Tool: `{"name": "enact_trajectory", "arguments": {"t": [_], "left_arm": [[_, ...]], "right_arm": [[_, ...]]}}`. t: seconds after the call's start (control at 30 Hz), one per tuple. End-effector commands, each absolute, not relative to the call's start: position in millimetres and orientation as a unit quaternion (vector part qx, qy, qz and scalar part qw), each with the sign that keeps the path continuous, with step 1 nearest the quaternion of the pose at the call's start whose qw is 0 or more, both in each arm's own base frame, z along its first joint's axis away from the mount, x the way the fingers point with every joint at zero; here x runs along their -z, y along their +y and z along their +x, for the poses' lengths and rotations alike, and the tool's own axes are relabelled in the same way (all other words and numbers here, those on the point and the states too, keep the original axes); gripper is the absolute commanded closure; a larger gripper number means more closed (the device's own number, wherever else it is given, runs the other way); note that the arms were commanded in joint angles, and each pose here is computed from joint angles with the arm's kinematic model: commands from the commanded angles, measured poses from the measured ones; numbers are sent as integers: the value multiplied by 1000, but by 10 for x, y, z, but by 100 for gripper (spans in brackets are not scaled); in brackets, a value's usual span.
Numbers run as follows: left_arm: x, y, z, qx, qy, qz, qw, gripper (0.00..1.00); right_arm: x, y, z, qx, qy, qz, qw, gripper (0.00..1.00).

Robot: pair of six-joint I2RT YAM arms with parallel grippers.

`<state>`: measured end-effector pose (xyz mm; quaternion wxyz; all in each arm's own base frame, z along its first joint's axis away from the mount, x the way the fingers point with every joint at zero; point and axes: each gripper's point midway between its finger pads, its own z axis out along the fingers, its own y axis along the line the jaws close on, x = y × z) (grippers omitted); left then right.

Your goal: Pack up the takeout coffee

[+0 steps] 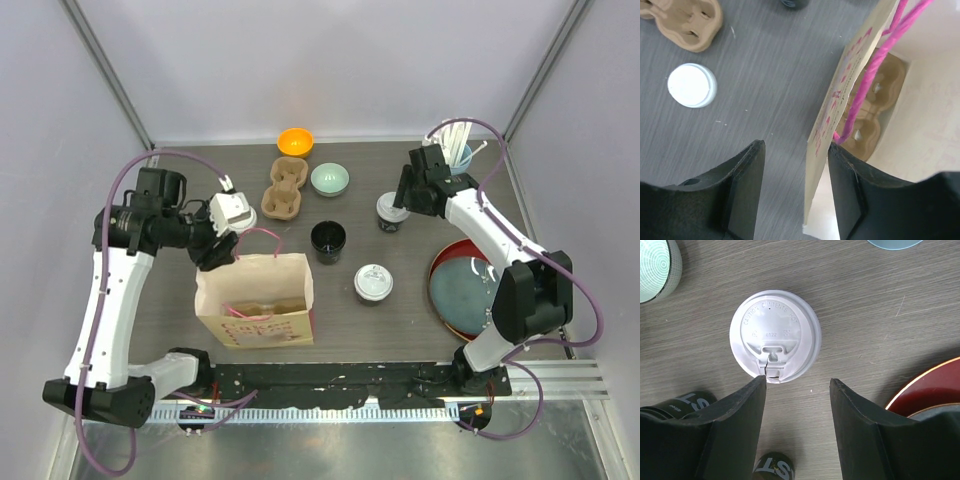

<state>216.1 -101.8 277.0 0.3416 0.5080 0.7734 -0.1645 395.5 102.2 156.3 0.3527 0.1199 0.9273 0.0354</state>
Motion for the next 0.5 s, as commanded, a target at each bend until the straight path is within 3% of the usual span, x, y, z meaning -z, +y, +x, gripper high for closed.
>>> {"name": "enact_trajectory", "arguments": {"t": [0.0, 0.07, 0.17, 0.2, 0.23, 0.47], "left_arm": [[-2412, -911, 1342, 230, 815, 498, 188, 47], [-2379, -921, 1352, 236, 818, 494, 178, 51], [-2425, -947, 1369, 241, 823, 481, 181, 77], [-2475, -954, 1379, 240, 824, 477, 189, 93], [-2498, -961, 1371, 241, 833, 461, 188, 100], [-2617, -980, 1345, 232, 871, 368, 228, 100]], "right_arm": [[-1674, 1027, 4091, -47, 920, 112, 373, 41], [-1673, 980, 4109, -42, 919, 116, 374, 41], [-1705, 899, 4160, -28, 914, 130, 383, 43], [-1680, 913, 4178, -29, 915, 132, 380, 44], [-1690, 920, 4210, -29, 915, 133, 380, 46], [-1585, 970, 4234, -31, 921, 144, 359, 48]]}}
